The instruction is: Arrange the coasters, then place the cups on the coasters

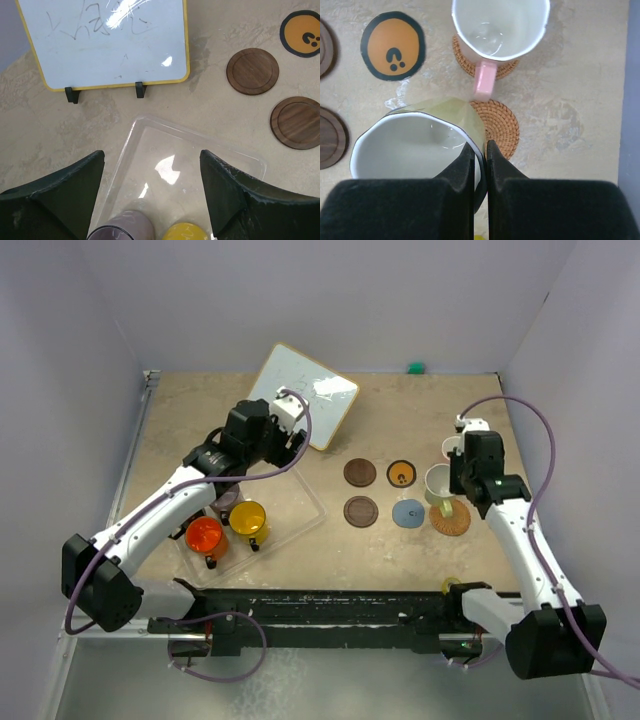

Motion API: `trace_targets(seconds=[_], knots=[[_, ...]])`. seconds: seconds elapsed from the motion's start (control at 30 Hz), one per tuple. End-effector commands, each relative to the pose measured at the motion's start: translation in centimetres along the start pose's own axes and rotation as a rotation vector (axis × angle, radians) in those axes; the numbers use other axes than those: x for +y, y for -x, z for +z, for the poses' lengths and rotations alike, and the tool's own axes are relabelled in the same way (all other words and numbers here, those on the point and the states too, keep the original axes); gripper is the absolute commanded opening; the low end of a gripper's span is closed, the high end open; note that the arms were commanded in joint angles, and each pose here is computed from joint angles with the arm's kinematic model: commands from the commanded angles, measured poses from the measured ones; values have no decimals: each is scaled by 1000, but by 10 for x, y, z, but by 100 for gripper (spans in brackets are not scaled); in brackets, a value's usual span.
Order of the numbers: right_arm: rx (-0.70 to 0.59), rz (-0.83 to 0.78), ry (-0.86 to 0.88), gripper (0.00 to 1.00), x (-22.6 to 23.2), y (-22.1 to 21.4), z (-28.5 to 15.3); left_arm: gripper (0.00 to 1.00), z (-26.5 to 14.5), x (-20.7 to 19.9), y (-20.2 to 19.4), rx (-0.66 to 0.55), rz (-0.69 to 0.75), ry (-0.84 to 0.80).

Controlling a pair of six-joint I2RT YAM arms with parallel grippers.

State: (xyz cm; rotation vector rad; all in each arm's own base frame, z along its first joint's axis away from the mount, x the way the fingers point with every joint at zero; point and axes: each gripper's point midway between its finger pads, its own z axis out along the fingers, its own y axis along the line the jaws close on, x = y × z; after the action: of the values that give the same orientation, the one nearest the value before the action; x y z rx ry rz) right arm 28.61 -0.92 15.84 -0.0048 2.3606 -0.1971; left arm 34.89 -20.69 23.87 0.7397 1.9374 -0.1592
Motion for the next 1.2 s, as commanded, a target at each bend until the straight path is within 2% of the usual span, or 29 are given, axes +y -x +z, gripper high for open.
trace_targets(seconds=[0.0, 0.13, 0.43, 1.03, 1.17], knots=[[-112, 65, -20, 0, -14, 24, -18, 74, -3, 10, 15, -57, 9, 40], [-97, 92, -63, 0, -27, 12, -17, 74, -1, 10, 16, -49, 0, 39], [33, 161, -71, 0, -45, -18, -2, 74, 8, 6, 15, -40, -16, 28], [153, 194, -30, 0, -43, -28, 24, 74, 15, 4, 22, -16, -40, 14], [136, 190, -49, 0, -47, -26, 26, 74, 14, 3, 20, -19, -42, 10]])
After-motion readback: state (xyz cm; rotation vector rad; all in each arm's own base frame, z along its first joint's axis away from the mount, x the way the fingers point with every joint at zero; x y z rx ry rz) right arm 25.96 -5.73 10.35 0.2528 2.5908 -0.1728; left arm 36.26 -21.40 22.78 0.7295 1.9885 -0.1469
